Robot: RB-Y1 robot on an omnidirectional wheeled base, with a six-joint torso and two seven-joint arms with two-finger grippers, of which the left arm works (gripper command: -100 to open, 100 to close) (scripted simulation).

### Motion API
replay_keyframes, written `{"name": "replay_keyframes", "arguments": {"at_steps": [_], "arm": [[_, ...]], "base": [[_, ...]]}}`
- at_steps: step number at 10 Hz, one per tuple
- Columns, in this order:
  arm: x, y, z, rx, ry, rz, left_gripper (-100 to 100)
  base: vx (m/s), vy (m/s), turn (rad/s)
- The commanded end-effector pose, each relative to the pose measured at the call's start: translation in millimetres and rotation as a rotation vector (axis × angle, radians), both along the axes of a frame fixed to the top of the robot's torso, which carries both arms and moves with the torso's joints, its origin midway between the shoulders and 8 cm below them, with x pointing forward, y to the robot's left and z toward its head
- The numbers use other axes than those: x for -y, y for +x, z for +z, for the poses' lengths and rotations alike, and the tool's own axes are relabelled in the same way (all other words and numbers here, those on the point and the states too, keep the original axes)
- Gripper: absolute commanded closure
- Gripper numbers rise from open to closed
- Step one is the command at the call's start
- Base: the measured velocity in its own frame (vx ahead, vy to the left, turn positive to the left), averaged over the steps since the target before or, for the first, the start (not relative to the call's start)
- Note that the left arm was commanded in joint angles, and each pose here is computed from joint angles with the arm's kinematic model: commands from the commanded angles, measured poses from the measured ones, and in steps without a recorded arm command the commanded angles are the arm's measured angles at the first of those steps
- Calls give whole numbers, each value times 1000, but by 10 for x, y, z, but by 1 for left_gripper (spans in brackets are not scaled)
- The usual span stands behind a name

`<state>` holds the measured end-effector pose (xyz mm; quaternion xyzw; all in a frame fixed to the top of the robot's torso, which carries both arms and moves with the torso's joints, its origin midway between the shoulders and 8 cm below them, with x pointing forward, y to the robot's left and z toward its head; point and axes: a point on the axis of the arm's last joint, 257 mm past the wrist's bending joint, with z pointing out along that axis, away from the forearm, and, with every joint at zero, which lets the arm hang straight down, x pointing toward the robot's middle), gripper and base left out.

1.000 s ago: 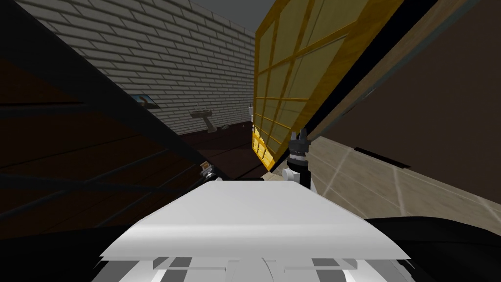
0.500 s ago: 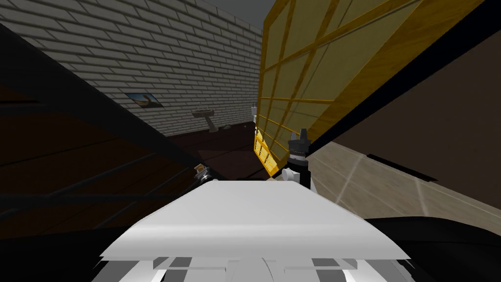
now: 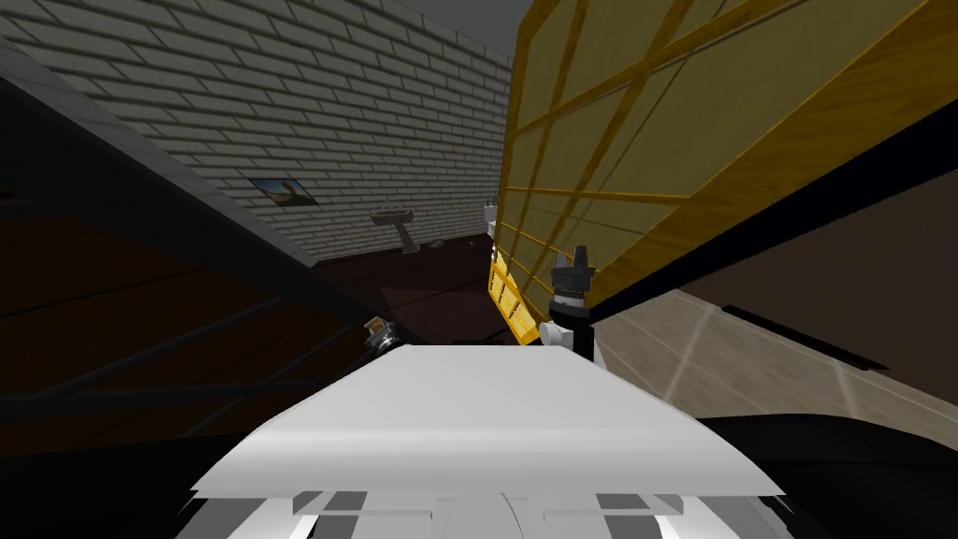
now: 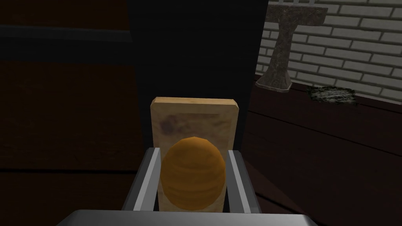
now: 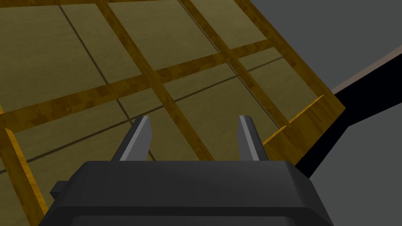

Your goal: Push the door open

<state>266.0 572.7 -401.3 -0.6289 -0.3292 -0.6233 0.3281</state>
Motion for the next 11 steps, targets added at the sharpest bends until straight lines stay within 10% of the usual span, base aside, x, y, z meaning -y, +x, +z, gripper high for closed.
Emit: {"name": "replay_keyframes", "arguments": {"at_steps": [1,11], "arm": [[-90,-58,28,5,7,26,100],[-437,-481,19,5,2,158,100]], "base": [[151,77,42],[164,93,42]]}}
